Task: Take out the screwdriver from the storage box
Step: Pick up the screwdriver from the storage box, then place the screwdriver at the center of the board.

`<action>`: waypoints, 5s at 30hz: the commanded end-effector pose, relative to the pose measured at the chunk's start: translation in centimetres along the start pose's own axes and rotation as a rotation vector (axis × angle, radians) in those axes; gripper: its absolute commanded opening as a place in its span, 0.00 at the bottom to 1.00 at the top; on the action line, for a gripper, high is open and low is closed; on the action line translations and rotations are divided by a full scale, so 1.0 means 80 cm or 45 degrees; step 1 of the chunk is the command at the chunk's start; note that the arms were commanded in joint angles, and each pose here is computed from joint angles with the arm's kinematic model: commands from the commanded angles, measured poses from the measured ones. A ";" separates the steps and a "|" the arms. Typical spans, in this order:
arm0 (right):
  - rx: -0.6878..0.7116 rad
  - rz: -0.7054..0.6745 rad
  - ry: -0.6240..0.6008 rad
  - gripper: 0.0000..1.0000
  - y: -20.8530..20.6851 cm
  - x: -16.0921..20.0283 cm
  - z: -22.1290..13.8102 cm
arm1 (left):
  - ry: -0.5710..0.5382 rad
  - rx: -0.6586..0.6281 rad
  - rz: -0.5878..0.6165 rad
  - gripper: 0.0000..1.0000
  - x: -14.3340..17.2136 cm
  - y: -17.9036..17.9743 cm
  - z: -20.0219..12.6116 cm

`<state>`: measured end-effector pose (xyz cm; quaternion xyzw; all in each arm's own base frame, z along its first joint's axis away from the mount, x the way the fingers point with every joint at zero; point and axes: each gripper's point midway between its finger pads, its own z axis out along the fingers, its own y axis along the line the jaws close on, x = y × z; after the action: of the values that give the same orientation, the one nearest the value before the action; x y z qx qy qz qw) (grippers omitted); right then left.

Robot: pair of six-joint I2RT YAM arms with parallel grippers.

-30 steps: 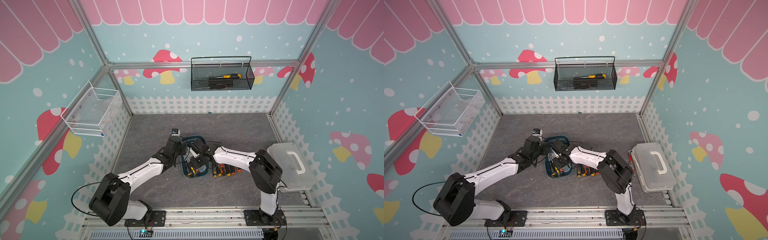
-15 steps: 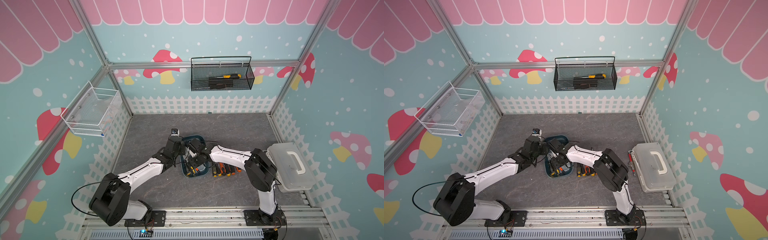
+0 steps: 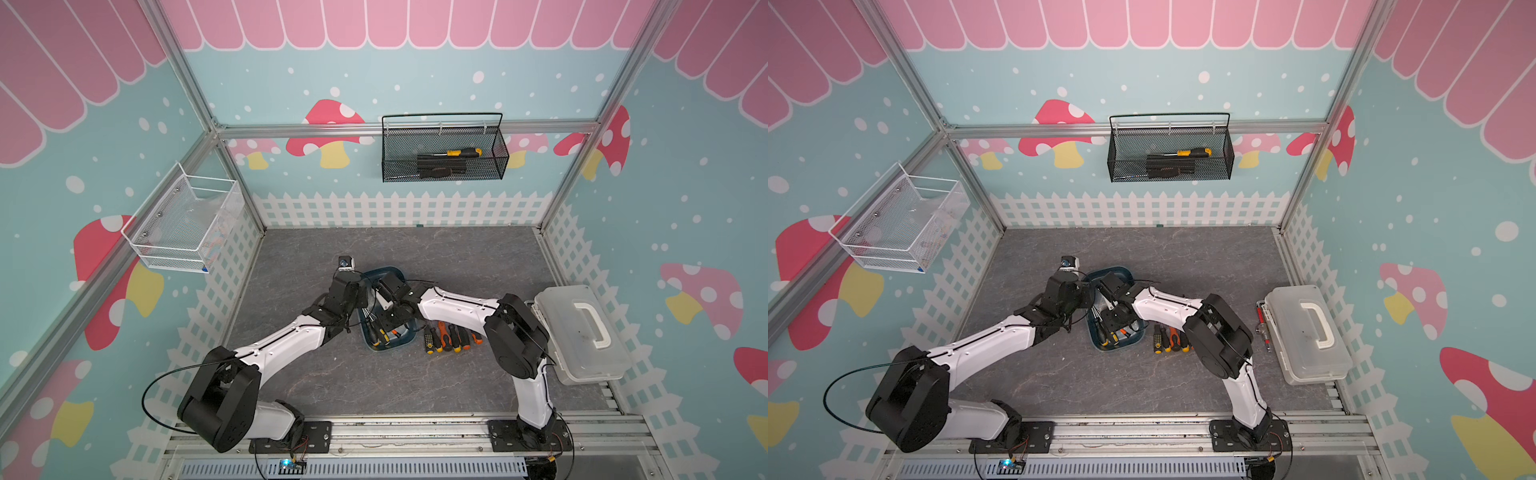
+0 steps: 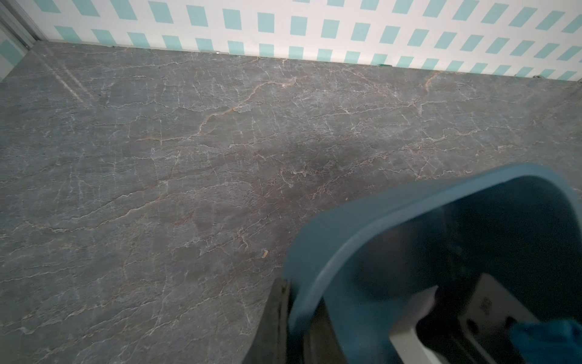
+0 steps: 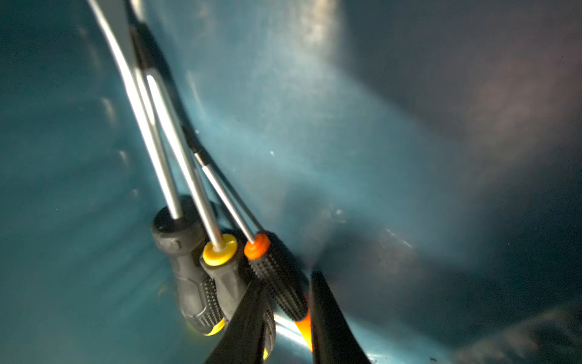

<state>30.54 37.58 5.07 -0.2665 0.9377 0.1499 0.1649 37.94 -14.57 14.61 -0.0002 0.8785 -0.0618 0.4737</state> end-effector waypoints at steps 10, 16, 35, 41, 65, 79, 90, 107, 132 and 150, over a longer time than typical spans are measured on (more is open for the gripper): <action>0.219 0.106 0.035 0.24 -0.064 0.015 0.044 | 0.028 0.093 -0.023 0.00 0.010 -0.012 0.001; 0.212 0.112 0.048 0.21 -0.065 0.016 0.050 | 0.036 0.097 -0.036 0.00 0.012 -0.009 0.004; 0.230 0.219 0.038 0.22 -0.071 0.014 0.068 | 0.046 0.131 -0.093 0.00 0.018 -0.007 0.006; 0.329 0.249 -0.038 0.26 -0.089 0.012 0.048 | 0.042 0.138 -0.098 0.00 0.018 -0.008 0.005; 0.409 0.329 -0.180 0.17 -0.106 -0.001 0.030 | 0.040 0.146 -0.104 0.00 0.016 -0.009 0.002; 0.412 0.332 -0.134 0.08 -0.113 0.001 0.047 | 0.040 0.141 -0.099 0.00 0.016 -0.007 0.000; 0.231 0.154 -0.242 0.00 -0.078 -0.033 0.027 | 0.039 0.133 -0.096 0.00 0.014 -0.005 -0.001; -0.082 0.062 -0.467 0.00 -0.026 -0.054 -0.046 | 0.055 0.126 -0.098 0.00 0.020 -0.004 0.005; 0.210 0.088 -0.219 0.00 -0.144 0.063 -0.198 | 0.047 0.113 -0.071 0.00 0.017 -0.001 0.007; 0.383 0.346 -0.004 0.00 -0.277 0.144 -0.188 | 0.048 0.117 -0.072 0.00 0.017 0.001 0.011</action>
<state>30.31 9.04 10.99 -0.1021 0.9744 0.0293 0.1982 38.07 -14.75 13.64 -0.0139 0.8789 -0.1207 0.4612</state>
